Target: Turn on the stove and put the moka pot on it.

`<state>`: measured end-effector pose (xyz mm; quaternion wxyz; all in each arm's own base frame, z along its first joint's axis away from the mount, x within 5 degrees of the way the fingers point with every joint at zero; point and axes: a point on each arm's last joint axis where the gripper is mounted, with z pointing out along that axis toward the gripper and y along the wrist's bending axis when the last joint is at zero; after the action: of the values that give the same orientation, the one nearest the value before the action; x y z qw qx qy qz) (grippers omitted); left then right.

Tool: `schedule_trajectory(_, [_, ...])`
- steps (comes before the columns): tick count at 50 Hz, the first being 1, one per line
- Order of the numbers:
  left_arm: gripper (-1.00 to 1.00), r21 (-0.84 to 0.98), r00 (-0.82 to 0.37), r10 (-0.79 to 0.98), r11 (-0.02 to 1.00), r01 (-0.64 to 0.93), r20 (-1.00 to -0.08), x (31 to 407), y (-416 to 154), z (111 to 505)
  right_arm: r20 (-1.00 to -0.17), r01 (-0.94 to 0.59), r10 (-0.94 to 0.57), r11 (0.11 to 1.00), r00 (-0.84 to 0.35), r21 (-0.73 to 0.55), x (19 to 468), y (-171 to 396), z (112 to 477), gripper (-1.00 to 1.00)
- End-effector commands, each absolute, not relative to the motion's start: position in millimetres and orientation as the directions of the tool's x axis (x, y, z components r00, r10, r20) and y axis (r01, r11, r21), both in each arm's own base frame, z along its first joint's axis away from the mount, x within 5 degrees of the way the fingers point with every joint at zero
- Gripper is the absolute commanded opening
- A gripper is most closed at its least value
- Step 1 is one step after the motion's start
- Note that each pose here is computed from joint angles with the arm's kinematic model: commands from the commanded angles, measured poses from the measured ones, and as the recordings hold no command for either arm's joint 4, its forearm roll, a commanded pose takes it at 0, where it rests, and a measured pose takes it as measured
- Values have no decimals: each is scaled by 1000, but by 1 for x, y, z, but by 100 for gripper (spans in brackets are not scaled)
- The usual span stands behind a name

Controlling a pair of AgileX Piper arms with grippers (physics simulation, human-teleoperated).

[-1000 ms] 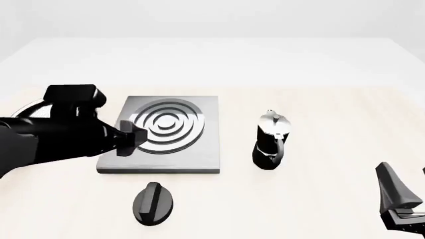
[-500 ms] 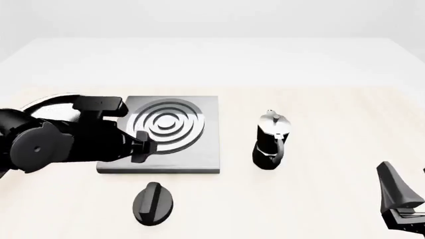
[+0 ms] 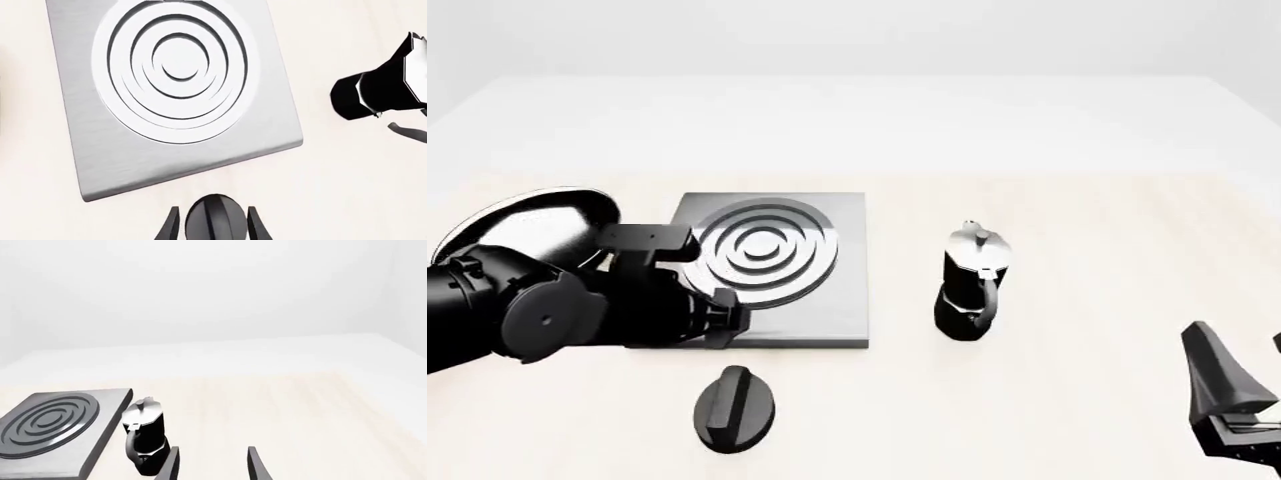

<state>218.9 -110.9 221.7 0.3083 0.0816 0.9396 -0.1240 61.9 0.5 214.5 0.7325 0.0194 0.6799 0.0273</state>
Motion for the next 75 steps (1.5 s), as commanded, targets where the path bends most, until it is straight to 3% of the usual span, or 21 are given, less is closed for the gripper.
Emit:
schedule_trajectory(1, [100,-197,-813,67,955,219,-579,217,-115,209,-995,-14,69,998,73,68,62,1,214,100])
schedule_trajectory(75, [100,-231,-877,9,963,136,-480,213,-124,151,-992,-6,95,995,85,95,59,0,214,100])
